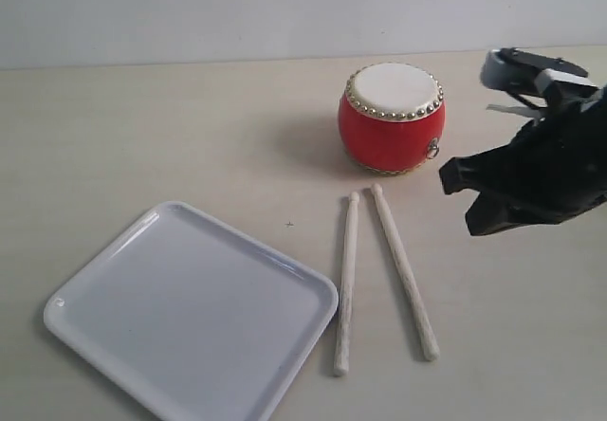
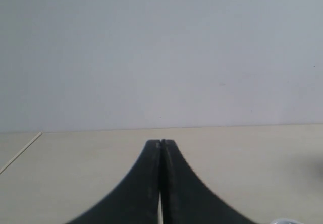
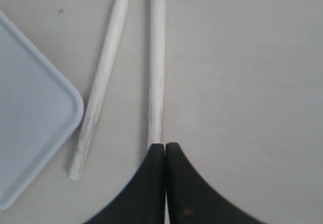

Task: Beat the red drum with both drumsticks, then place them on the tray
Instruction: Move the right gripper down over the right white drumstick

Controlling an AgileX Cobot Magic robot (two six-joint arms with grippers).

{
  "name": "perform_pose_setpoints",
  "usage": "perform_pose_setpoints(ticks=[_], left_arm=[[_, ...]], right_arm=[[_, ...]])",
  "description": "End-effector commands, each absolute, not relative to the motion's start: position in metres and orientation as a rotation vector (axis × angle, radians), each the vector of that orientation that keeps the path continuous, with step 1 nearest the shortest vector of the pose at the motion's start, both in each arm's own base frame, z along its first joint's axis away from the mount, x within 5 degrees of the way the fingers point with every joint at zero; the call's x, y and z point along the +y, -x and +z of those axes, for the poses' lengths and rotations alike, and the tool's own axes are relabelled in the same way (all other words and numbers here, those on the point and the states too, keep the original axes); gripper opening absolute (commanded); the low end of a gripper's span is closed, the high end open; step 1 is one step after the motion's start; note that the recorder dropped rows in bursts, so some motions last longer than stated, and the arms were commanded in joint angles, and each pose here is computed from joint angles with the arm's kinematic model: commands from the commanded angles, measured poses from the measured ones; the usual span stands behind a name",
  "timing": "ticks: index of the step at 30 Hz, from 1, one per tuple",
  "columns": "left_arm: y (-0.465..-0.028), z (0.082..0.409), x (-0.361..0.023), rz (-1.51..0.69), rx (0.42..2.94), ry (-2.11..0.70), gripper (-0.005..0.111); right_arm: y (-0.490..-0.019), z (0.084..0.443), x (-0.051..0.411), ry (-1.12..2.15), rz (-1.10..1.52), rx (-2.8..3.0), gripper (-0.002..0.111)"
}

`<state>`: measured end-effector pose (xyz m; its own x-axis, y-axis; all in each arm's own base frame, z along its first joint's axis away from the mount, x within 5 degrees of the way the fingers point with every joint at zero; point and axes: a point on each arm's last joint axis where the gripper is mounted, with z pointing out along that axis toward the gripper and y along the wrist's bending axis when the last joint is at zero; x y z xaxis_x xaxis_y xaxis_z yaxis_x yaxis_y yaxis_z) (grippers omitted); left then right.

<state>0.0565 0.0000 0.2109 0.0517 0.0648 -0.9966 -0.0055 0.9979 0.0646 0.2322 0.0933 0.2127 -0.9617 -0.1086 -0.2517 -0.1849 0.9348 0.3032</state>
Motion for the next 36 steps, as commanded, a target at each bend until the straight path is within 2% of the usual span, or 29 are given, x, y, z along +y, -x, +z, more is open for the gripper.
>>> perform_pose_setpoints(ticks=[1, 4, 5, 6, 9, 12, 16, 21, 27, 36], left_arm=[[-0.056, 0.21, 0.0, 0.052, 1.515, -0.053, 0.0], [-0.056, 0.21, 0.0, 0.052, 1.515, -0.053, 0.0], [-0.056, 0.21, 0.0, 0.052, 1.515, -0.053, 0.0], [-0.056, 0.21, 0.0, 0.052, 1.515, -0.053, 0.0], [-0.056, 0.21, 0.0, 0.052, 1.515, -0.053, 0.0], [-0.056, 0.21, 0.0, 0.054, 1.515, -0.054, 0.0], [-0.056, 0.21, 0.0, 0.054, 1.515, -0.054, 0.0], [-0.056, 0.21, 0.0, 0.054, 1.515, -0.054, 0.0], [-0.056, 0.21, 0.0, 0.054, 1.515, -0.054, 0.0], [-0.056, 0.21, 0.0, 0.054, 1.515, -0.054, 0.0]], right_arm=[[-0.238, 0.22, 0.119, 0.341, 0.225, 2.942, 0.002], [-0.241, 0.218, 0.134, 0.293, 0.196, 2.993, 0.012], [-0.241, 0.216, 0.138, 0.313, 0.19, 3.008, 0.017], [-0.241, 0.21, 0.148, 0.311, 0.175, 3.024, 0.027], [-0.242, 0.197, 0.157, 0.256, 0.131, 3.048, 0.038], [-0.245, 0.183, 0.159, 0.185, 0.101, 3.081, 0.038], [-0.25, 0.171, 0.166, 0.13, 0.042, 3.027, 0.045], [-0.238, 0.167, 0.186, 0.251, -0.03, 2.987, 0.045], [-0.223, 0.149, 0.175, 0.214, -0.08, 3.052, 0.045], [-0.215, 0.138, 0.175, 0.154, 0.006, 3.048, 0.045]])
